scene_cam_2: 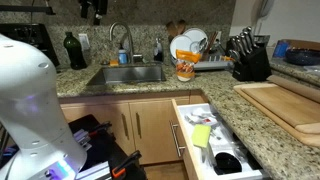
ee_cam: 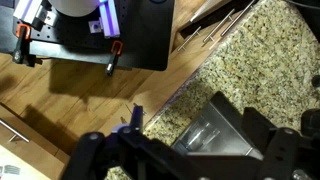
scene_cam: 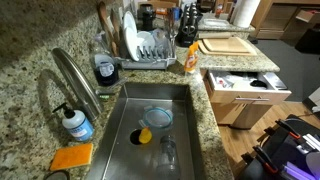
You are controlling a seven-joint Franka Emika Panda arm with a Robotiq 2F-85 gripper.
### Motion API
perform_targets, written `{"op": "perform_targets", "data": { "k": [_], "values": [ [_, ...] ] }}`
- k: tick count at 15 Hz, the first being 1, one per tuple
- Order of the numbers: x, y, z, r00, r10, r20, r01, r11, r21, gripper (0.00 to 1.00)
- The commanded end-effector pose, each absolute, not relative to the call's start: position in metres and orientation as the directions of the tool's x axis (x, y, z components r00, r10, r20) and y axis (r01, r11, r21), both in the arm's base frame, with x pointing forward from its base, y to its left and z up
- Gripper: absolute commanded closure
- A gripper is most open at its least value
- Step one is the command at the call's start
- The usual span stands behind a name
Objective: Close the drawer
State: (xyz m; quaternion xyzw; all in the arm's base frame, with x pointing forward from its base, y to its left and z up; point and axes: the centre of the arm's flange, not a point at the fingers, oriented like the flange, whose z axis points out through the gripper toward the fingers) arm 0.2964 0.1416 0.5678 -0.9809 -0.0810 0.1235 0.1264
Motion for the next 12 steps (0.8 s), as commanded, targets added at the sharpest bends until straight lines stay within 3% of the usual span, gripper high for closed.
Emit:
{"op": "perform_targets", "data": {
  "k": [1,4,6,12],
  "values": [
    [0.296,0.142,0.568,0.956,0.190,-0.222,0.128,-0.955,-0.268,0.00],
    [0.296,0.142,0.568,0.956,0.190,-0.222,0.128,-0.955,-0.268,0.00],
    [0.341,0.109,0.514,0.941,0.143,-0.308,0.020,-0.928,-0.372,0.00],
    [0.380,0.051,0.386,0.874,-0.184,-0.450,-0.328,-0.907,-0.266,0.00]
  ]
}}
